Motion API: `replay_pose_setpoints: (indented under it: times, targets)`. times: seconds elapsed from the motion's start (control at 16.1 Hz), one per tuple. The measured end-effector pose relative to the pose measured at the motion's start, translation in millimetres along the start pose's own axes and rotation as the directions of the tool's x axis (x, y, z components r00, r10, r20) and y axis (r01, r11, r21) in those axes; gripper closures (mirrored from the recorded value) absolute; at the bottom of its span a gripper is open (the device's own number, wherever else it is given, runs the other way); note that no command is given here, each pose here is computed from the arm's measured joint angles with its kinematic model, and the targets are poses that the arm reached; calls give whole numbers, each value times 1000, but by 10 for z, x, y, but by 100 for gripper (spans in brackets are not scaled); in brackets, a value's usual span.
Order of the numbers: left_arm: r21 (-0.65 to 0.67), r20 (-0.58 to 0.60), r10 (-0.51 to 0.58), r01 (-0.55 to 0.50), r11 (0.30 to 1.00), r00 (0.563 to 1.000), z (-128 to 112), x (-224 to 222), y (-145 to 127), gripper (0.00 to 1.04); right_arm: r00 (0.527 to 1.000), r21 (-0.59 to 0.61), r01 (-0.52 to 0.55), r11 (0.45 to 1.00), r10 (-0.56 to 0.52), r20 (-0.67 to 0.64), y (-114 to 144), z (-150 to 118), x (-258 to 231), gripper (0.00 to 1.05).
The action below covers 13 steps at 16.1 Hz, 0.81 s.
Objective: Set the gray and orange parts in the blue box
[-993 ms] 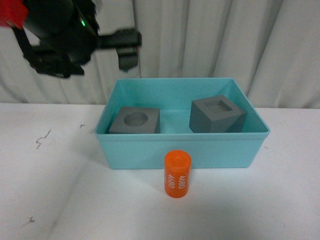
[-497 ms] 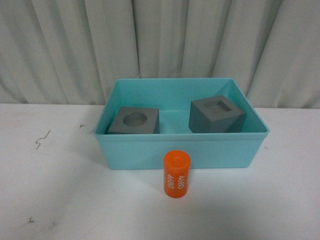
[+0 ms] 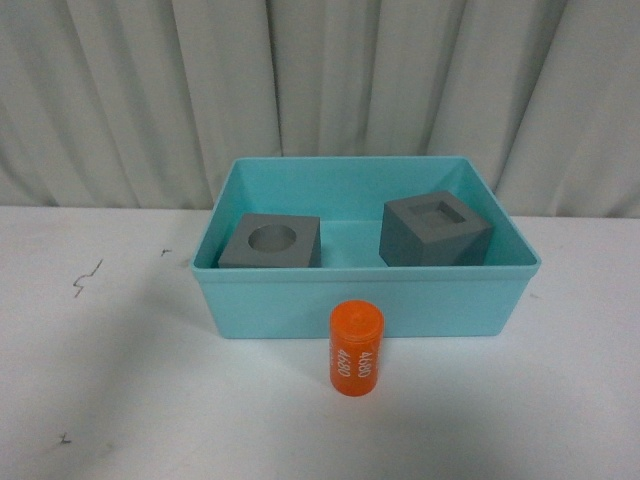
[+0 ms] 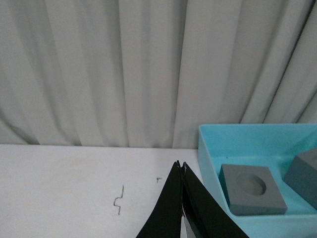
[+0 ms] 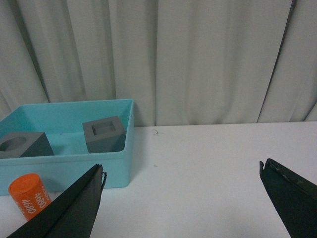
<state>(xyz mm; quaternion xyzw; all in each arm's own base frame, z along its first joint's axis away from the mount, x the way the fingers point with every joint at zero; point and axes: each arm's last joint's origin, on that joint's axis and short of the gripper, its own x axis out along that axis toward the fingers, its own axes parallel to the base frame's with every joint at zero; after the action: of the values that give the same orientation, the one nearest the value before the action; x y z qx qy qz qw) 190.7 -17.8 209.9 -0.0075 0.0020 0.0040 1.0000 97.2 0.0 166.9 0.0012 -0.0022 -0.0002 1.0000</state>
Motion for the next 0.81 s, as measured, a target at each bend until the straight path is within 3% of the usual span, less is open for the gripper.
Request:
replay_pose_setpoints:
  times: [0.31, 0.81]
  targets:
    - [0, -8, 10, -10, 1000, 1000, -222, -314, 193, 103, 1000, 0, 0, 1000, 0, 0, 0, 0, 0, 6]
    - [1, -4, -10, 10, 1000, 1000, -429, -609, 187, 103, 1000, 0, 0, 1000, 0, 0, 0, 0, 0, 6]
